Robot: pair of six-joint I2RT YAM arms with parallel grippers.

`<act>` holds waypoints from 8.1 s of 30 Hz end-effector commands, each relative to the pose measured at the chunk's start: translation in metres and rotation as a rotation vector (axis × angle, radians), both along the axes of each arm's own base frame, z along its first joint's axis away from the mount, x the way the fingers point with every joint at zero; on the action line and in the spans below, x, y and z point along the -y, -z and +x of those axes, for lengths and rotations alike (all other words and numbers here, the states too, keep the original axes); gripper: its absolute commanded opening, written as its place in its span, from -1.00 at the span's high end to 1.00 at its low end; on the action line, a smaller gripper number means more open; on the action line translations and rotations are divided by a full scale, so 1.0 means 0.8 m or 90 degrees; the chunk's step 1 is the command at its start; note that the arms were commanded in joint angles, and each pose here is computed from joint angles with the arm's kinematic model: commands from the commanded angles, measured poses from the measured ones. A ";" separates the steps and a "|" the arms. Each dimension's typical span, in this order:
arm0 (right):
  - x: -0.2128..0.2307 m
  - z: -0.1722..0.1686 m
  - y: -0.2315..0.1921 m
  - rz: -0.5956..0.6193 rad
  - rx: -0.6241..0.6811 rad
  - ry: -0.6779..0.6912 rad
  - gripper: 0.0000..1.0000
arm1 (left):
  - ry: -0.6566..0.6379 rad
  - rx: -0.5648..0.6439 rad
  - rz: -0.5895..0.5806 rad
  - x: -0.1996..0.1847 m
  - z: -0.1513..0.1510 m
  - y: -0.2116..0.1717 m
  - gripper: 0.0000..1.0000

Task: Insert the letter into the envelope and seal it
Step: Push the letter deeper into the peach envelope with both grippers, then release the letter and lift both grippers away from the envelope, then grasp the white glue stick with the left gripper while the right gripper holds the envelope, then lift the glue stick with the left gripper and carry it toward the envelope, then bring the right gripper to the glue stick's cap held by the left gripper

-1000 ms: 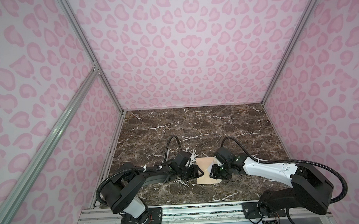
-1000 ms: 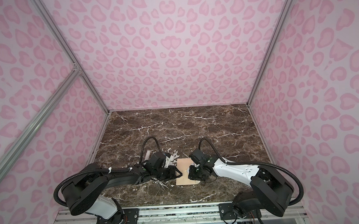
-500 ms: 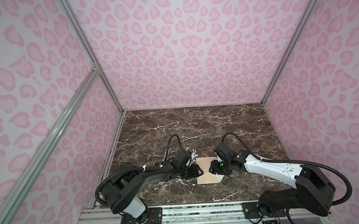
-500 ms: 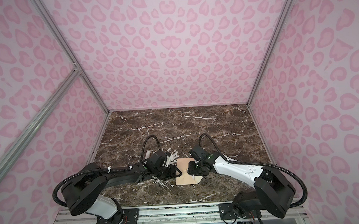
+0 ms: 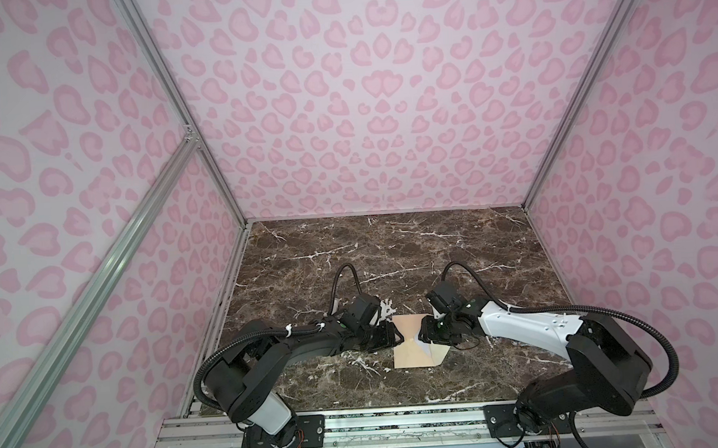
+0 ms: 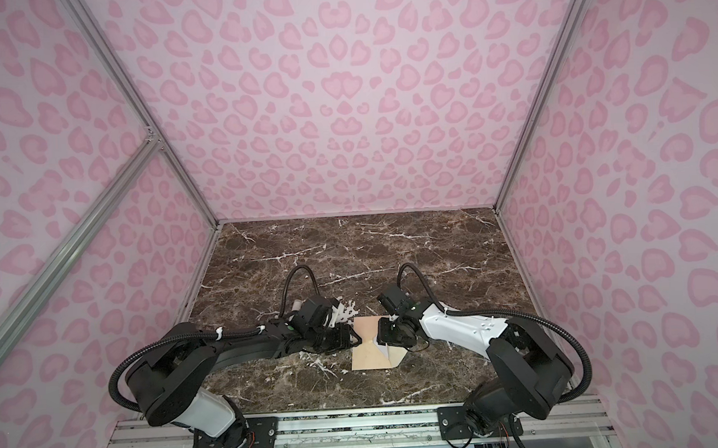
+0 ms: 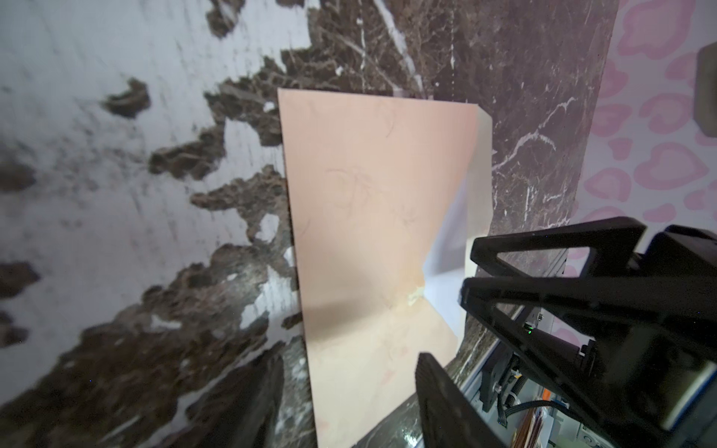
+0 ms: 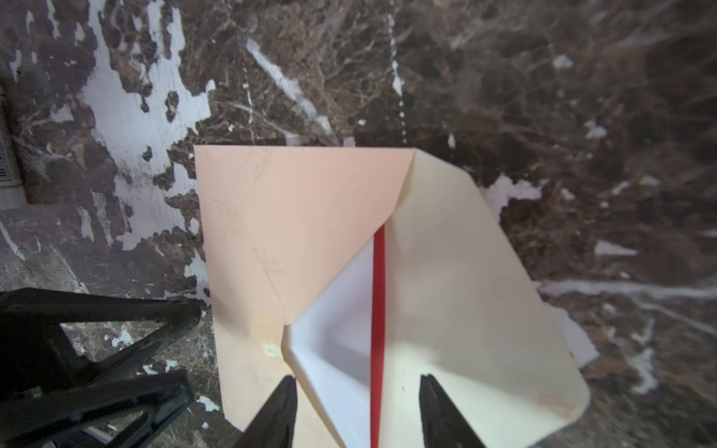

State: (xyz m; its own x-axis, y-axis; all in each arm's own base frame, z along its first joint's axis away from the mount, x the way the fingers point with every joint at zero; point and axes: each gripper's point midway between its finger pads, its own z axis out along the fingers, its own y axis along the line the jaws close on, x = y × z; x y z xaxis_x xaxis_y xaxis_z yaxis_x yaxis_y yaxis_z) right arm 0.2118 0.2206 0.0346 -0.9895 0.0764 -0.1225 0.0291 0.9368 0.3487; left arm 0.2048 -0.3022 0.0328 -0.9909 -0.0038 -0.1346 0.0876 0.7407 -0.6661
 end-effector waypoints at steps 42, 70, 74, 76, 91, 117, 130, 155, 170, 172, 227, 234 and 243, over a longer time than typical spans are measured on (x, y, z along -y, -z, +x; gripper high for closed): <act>-0.014 0.015 -0.025 -0.007 0.040 -0.005 -0.08 | 0.009 0.033 -0.013 -0.007 0.016 -0.020 -0.18; -0.070 0.000 -0.131 0.157 0.451 -0.181 0.00 | -0.120 0.180 0.313 -0.219 0.070 -0.103 -0.36; -0.102 -0.034 -0.147 0.221 0.515 -0.292 0.01 | -0.092 0.130 0.353 -0.225 0.085 -0.075 -0.34; -0.114 -0.050 -0.152 0.239 0.541 -0.337 0.02 | -0.081 0.108 0.361 -0.225 0.093 -0.063 -0.31; -0.133 -0.088 -0.117 0.203 0.526 -0.430 0.03 | -0.018 0.018 0.444 -0.238 0.133 -0.009 -0.11; -0.119 -0.085 -0.103 0.171 0.517 -0.418 0.02 | 0.026 -0.039 0.466 -0.236 0.140 0.008 0.45; -0.120 -0.086 -0.102 0.174 0.515 -0.418 0.03 | 0.037 -0.069 0.490 -0.243 0.132 0.020 0.43; -0.121 -0.082 -0.105 0.169 0.518 -0.410 0.03 | 0.046 -0.075 0.497 -0.241 0.127 0.020 0.45; -0.079 -0.028 -0.178 0.159 0.568 -0.247 -0.02 | -0.014 0.245 0.328 -0.190 0.112 -0.163 0.45; -0.060 -0.007 -0.199 0.166 0.556 -0.180 -0.02 | -0.030 0.312 0.251 -0.173 0.106 -0.197 0.46; -0.088 0.026 -0.266 0.201 0.409 -0.139 0.28 | 0.186 0.620 -0.076 0.027 0.008 -0.236 0.43; -0.088 0.028 -0.266 0.210 0.405 -0.133 0.51 | 0.189 0.617 -0.067 0.027 0.008 -0.229 0.43; -0.088 0.031 -0.273 0.213 0.408 -0.127 0.70 | 0.199 0.601 -0.037 0.027 0.011 -0.217 0.52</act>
State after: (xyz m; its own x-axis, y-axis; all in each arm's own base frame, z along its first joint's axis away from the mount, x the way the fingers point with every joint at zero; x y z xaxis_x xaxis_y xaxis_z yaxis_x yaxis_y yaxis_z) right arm 0.2318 0.2877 0.2438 -0.7449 0.0111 -0.6670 -0.4316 0.7543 0.4946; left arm 0.2122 -0.3220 0.2047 -0.4514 0.1948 -0.8708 0.7784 0.5630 -0.2776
